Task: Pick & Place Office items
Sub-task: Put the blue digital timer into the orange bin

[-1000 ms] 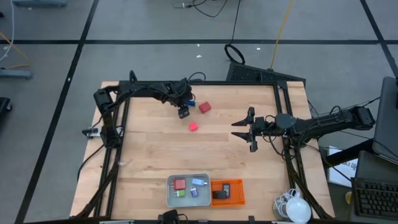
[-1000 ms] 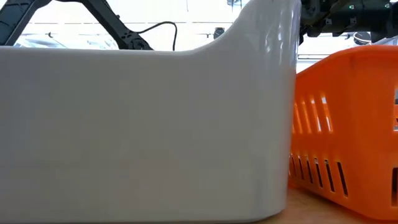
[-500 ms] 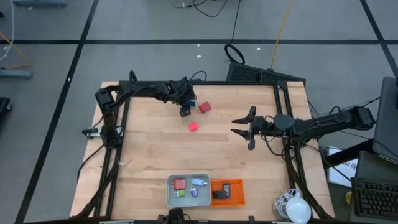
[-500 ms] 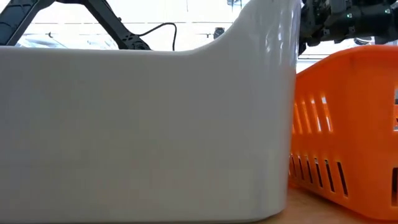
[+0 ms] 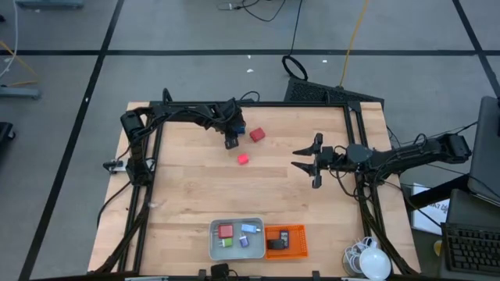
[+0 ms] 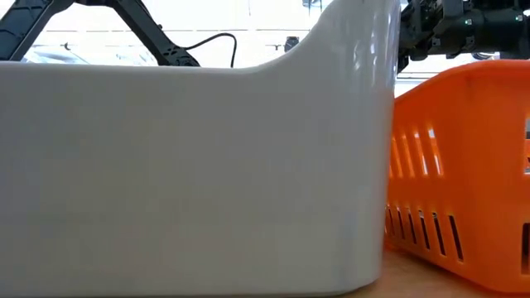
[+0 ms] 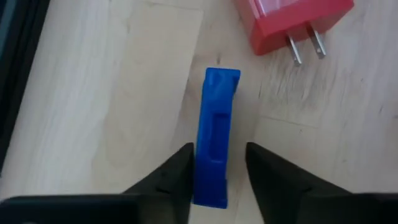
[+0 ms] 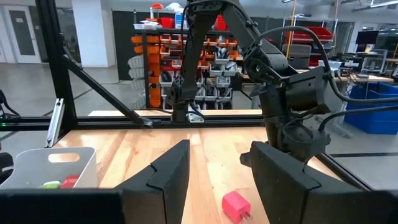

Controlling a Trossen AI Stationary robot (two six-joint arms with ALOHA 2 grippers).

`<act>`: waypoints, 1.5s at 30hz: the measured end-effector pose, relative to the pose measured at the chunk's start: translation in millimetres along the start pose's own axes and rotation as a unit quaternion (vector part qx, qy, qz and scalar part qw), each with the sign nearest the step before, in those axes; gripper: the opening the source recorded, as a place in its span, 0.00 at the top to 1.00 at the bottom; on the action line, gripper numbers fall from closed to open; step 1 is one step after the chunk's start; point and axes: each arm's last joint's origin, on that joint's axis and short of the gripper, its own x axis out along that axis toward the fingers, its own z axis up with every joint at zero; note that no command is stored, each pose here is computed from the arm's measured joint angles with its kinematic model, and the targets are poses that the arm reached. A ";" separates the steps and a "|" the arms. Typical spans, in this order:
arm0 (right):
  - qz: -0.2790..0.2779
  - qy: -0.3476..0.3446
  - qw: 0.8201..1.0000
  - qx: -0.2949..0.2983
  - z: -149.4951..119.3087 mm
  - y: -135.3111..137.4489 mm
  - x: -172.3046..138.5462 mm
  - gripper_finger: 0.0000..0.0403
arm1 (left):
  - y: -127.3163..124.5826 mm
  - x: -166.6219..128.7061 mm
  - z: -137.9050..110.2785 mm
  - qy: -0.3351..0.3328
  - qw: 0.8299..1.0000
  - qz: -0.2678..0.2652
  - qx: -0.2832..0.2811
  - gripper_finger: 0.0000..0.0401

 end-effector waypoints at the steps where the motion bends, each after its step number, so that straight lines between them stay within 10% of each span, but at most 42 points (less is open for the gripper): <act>1: 0.000 0.000 1.000 0.000 0.0 0.0 0.0 0.61 | 0.0 0.0 0.0 0.000 1.000 0.000 -0.007 0.67; 7: 0.000 0.000 1.000 0.004 0.0 0.0 0.0 0.61 | -0.9 -1.6 0.2 0.010 0.998 0.030 -0.056 0.86; 14: 0.001 0.000 1.000 0.004 0.0 0.2 0.0 0.61 | -21.7 -40.2 16.3 -0.036 0.996 0.022 -0.077 0.87; 29: 0.015 0.019 0.999 0.033 -5.6 6.1 2.3 0.60 | -166.5 -164.4 42.4 -0.238 0.969 -0.070 0.017 0.86; 36: 0.040 -0.014 0.998 0.035 -9.5 19.2 17.6 0.42 | -223.2 -187.0 38.9 -0.309 0.947 -0.076 0.038 0.86; 45: 0.046 0.007 0.998 0.031 -5.1 33.2 63.5 0.22 | -235.4 -192.6 35.8 -0.324 0.944 -0.054 0.028 0.85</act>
